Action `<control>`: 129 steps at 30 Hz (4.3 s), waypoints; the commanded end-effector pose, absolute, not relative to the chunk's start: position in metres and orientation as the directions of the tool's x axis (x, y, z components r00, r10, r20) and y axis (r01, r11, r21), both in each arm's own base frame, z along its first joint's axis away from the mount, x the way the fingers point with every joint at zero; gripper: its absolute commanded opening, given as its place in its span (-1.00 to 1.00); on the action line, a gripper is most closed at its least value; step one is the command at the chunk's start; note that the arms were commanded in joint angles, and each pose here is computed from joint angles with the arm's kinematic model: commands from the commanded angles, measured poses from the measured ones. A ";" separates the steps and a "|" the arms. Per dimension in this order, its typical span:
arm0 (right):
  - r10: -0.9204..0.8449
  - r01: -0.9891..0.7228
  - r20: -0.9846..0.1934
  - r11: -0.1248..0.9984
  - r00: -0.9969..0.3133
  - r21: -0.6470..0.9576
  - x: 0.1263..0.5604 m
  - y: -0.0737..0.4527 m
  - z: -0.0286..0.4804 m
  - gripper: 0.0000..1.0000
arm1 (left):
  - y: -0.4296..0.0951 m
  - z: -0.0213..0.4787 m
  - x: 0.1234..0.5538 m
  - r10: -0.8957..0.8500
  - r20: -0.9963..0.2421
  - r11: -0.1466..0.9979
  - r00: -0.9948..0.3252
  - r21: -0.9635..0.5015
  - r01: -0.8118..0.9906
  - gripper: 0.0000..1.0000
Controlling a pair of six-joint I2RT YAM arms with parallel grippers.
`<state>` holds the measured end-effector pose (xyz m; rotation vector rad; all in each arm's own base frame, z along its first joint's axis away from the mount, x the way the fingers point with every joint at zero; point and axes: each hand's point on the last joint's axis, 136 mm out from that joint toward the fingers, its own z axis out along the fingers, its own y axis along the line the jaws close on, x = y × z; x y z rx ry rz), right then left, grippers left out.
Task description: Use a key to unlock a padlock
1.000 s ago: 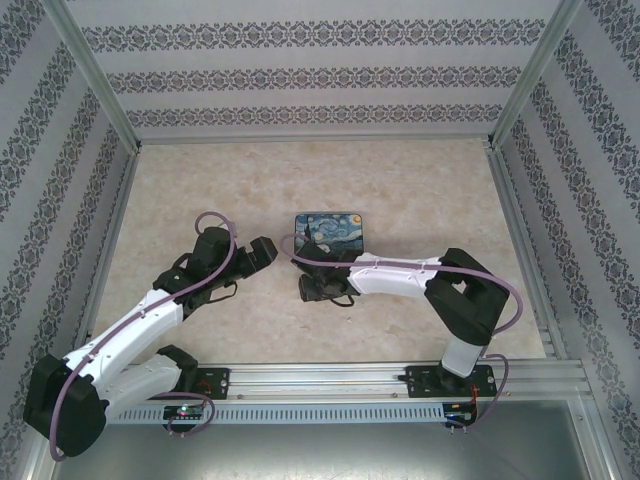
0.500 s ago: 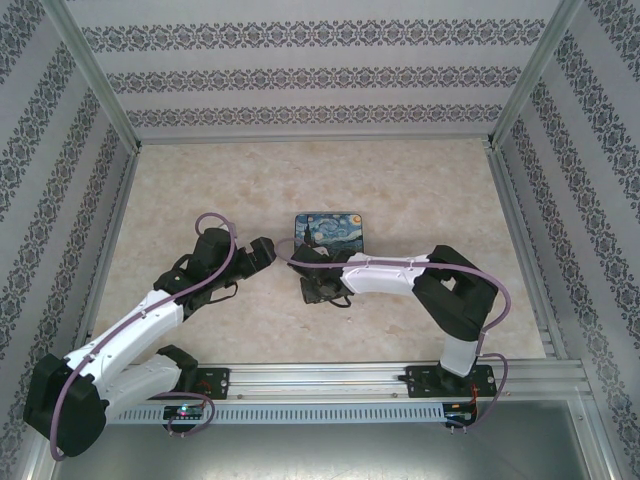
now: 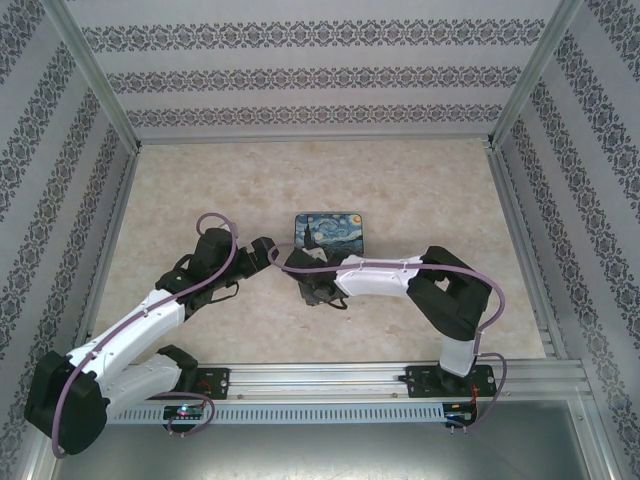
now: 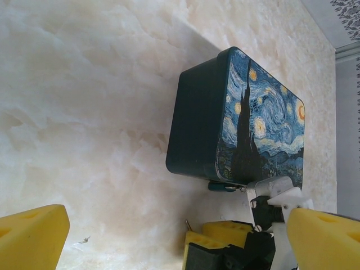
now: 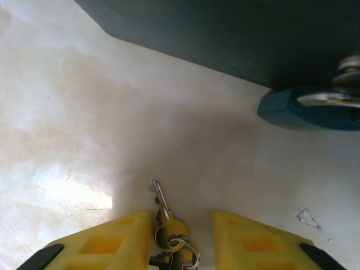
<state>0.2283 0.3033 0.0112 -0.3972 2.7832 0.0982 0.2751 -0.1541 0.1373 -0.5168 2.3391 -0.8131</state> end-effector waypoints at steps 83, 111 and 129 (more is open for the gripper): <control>0.605 0.074 -0.424 0.626 -0.674 0.776 0.331 0.235 0.214 -1.00 | -0.336 0.194 0.366 -0.631 0.445 -0.237 -0.635 -0.891 -0.388 0.27; 0.616 0.103 -0.420 0.634 -0.666 0.766 0.320 0.231 0.197 -1.00 | -0.339 0.194 0.364 -0.620 0.468 -0.284 -0.630 -0.882 -0.377 -0.10; 0.628 0.109 -0.422 0.631 -0.654 0.768 0.322 0.224 0.200 -1.00 | -0.340 0.190 0.362 -0.629 0.449 -0.253 -0.635 -0.890 -0.379 -0.33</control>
